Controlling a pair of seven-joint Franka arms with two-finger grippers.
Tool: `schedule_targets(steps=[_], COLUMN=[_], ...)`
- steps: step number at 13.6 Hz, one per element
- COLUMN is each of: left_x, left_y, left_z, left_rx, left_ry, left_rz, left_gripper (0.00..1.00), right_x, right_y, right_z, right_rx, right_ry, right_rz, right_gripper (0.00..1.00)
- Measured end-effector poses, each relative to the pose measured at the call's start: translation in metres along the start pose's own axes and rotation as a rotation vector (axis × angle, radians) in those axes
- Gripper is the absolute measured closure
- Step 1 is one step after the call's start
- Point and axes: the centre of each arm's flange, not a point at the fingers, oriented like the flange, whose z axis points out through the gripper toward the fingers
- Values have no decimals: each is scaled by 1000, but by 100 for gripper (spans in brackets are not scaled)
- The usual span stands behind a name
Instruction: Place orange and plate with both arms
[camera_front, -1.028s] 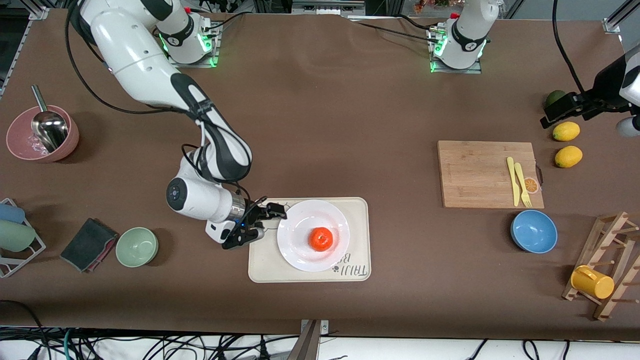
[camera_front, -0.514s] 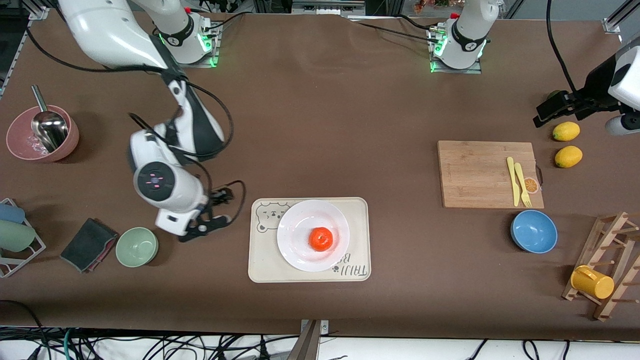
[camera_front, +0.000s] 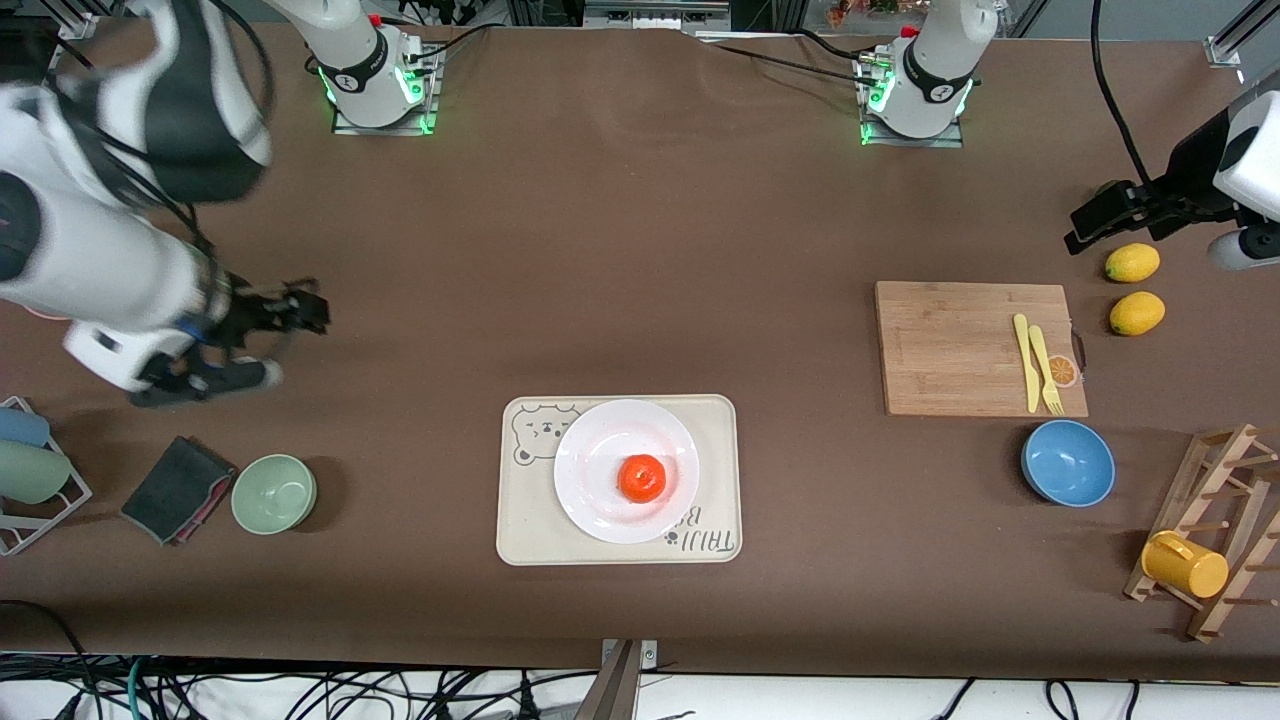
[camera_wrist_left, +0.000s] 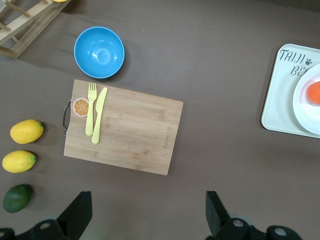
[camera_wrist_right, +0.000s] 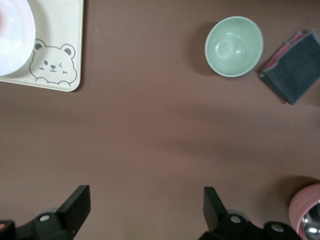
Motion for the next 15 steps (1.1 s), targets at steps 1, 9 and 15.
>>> schedule_targets(steps=[1, 9, 15], left_x=[0, 0, -1], left_y=[0, 0, 5], left_z=[0, 0, 0], left_rx=[0, 0, 0], left_ry=[0, 0, -1], left_rz=[-1, -3, 4], left_gripper=[0, 0, 0], right_x=[-11, -97, -102], right_y=[10, 53, 68], right_z=[-15, -20, -17], right_rx=[7, 18, 24], right_ry=[18, 108, 100], right_rz=[18, 92, 130], right_gripper=[0, 0, 0])
